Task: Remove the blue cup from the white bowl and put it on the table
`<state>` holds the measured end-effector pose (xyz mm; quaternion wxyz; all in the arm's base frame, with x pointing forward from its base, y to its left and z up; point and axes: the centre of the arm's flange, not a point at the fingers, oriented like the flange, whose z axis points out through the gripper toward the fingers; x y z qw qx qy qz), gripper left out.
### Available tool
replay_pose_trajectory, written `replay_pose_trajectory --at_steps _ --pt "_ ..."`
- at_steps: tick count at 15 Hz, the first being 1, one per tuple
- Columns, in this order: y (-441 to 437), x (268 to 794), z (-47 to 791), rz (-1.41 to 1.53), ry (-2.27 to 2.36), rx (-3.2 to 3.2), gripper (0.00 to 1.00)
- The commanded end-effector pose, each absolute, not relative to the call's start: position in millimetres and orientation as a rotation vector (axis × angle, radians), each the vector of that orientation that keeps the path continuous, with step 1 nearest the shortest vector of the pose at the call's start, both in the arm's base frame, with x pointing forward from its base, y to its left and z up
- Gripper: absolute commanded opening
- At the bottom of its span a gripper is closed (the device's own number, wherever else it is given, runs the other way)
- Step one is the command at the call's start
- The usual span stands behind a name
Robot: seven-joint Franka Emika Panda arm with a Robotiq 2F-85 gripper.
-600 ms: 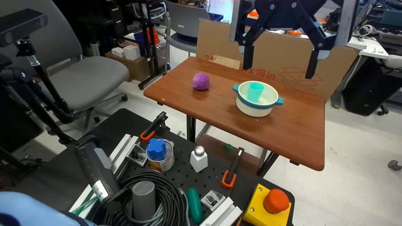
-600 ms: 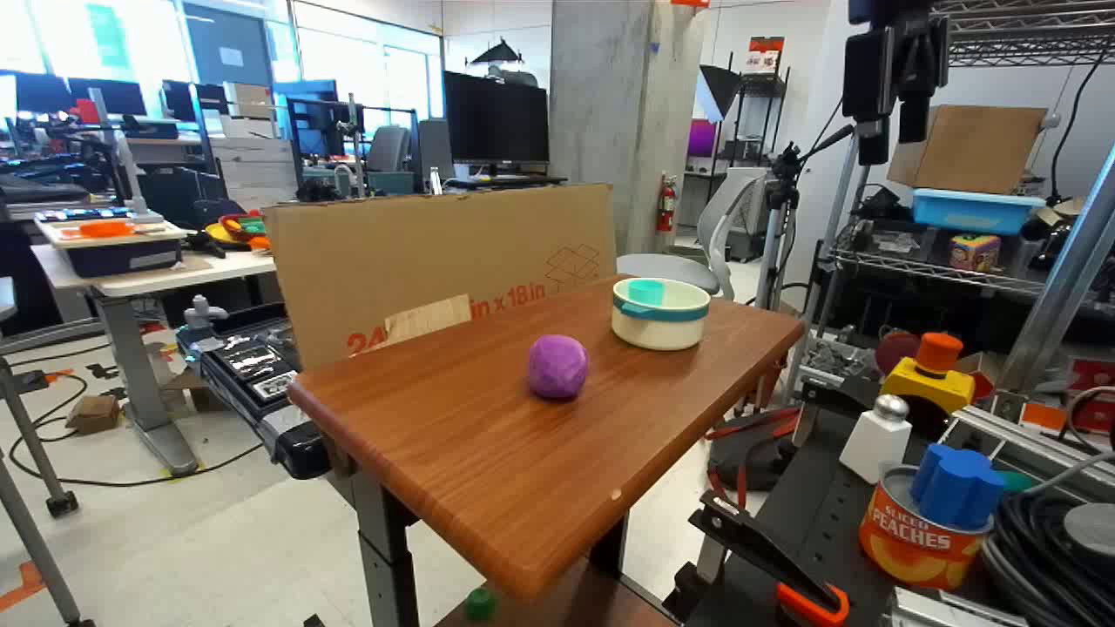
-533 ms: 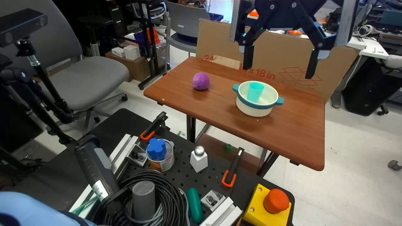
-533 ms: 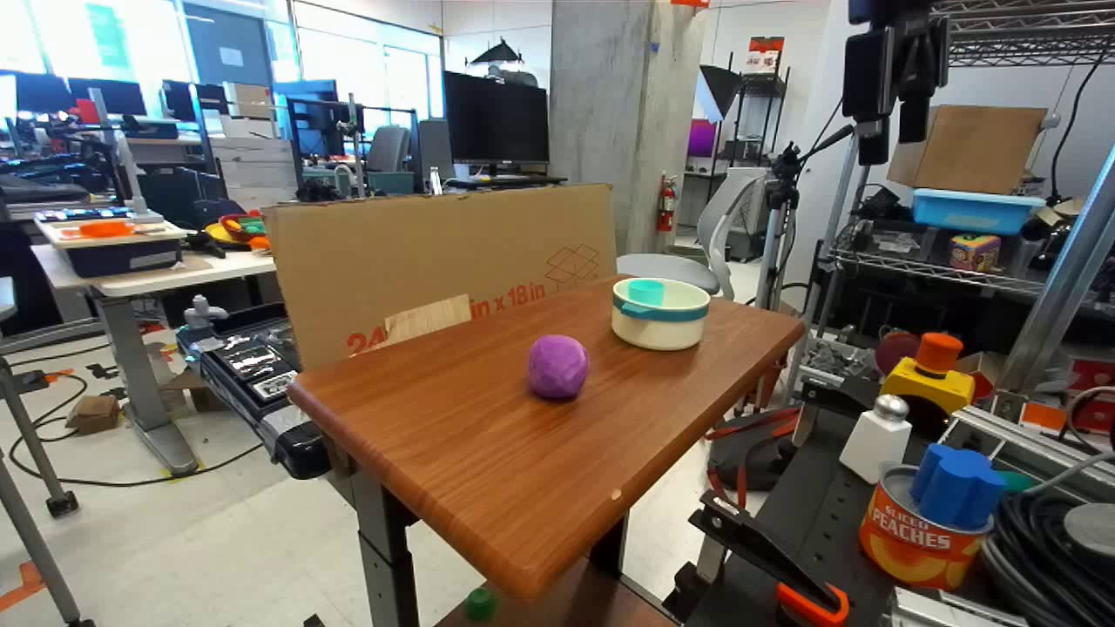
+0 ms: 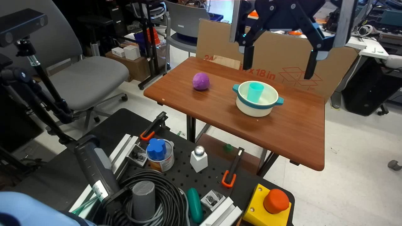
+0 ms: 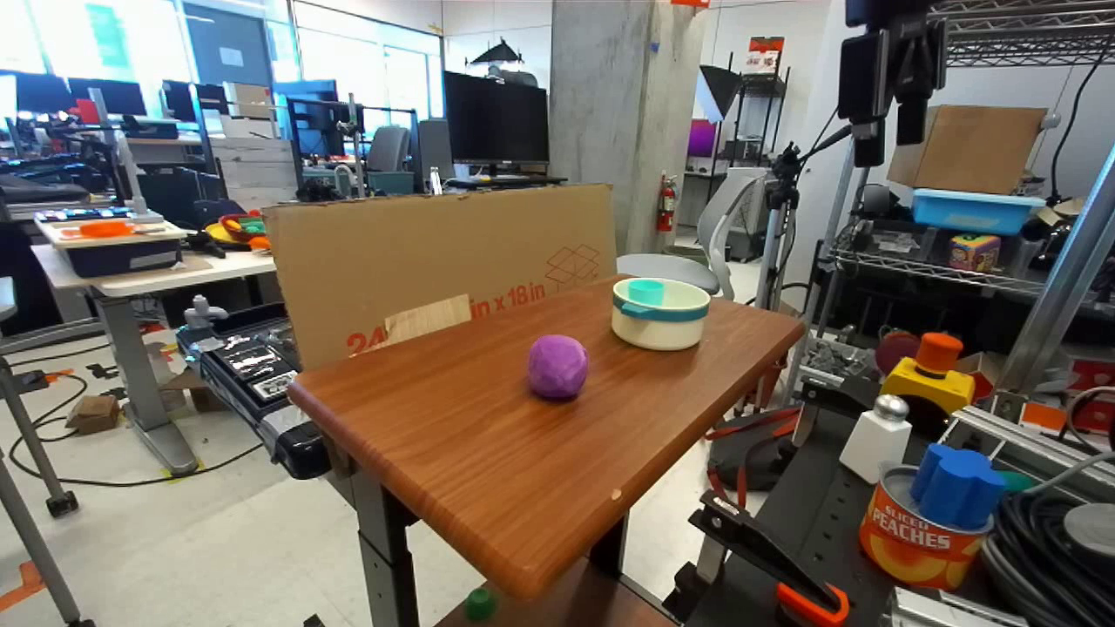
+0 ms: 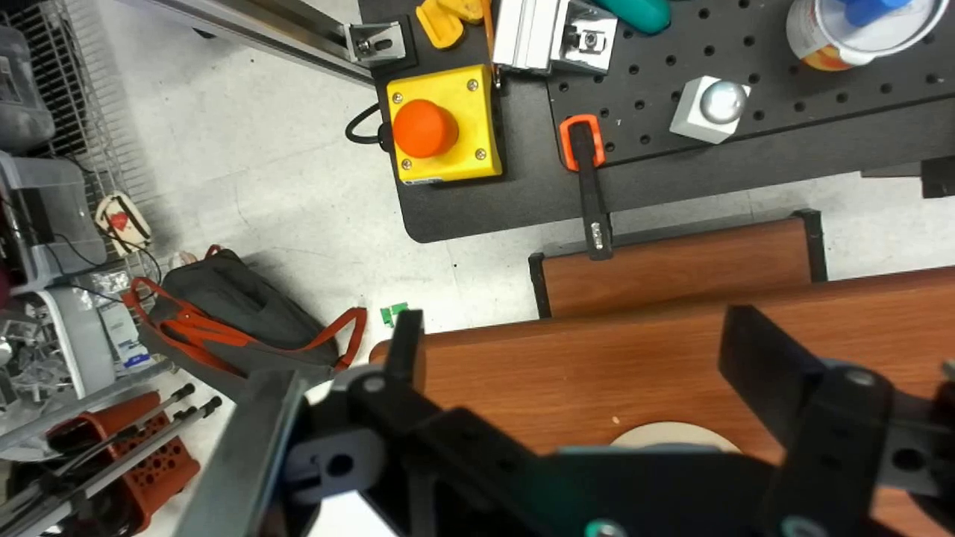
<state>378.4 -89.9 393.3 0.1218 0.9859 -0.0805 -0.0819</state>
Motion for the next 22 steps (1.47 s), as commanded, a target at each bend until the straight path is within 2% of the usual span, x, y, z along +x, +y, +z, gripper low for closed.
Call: replay_pose_trajectory --at_steps 1,13,22 --pt "-100 411 383 -0.203 -0.323 2.897 1.0" --pt "-100 504 302 0.026 -0.696 3.095 1.0" --pt "-93 554 271 -0.005 -0.718 3.095 1.0"
